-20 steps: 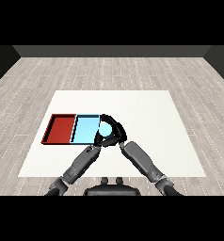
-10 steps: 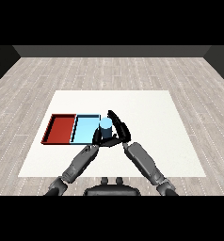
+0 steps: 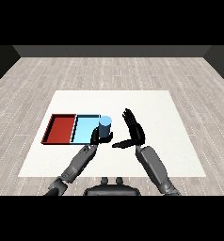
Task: Pick the blue can and put it in the blue box
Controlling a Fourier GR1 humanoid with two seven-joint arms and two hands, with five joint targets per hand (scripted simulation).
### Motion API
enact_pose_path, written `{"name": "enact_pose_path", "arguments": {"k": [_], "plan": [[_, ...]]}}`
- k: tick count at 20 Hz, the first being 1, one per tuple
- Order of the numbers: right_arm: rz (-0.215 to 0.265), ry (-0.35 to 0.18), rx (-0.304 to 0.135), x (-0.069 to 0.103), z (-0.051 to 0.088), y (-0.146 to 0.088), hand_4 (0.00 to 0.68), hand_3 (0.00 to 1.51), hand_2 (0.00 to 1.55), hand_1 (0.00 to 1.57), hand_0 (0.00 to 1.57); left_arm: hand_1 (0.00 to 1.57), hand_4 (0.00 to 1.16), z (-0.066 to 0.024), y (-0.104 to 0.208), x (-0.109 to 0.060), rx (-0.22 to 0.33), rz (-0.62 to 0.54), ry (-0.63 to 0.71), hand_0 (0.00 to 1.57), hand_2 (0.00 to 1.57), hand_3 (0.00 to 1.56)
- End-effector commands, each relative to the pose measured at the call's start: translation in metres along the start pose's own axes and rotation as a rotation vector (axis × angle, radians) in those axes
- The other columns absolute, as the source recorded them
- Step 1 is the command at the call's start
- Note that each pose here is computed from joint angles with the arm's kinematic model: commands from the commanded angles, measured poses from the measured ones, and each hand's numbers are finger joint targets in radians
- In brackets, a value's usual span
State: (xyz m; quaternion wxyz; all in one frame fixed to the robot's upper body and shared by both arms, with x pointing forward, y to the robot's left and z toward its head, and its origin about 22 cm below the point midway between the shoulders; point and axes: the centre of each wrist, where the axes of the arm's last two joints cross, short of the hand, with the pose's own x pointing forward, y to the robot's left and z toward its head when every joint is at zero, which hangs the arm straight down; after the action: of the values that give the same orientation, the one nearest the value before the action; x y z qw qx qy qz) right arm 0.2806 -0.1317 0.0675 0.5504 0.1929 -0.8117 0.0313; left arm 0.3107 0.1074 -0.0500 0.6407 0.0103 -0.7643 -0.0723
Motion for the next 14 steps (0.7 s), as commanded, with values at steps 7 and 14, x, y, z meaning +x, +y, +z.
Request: {"name": "enact_pose_path", "arguments": {"k": [7,14], "plan": [[0.016,-0.118,-0.161,0.048,0.045,-0.069,0.0,0.0,0.0,0.0,0.0,1.57,1.14,-0.0178,0.058,0.006,0.07,-0.073,0.05,1.57,1.57,1.49],[0.034,-0.103,-0.242,0.05,0.049,-0.081,0.0,0.0,0.0,0.0,0.0,1.57,1.12,-0.0242,0.122,-0.003,0.226,-0.174,0.202,1.57,1.57,1.5]]}}
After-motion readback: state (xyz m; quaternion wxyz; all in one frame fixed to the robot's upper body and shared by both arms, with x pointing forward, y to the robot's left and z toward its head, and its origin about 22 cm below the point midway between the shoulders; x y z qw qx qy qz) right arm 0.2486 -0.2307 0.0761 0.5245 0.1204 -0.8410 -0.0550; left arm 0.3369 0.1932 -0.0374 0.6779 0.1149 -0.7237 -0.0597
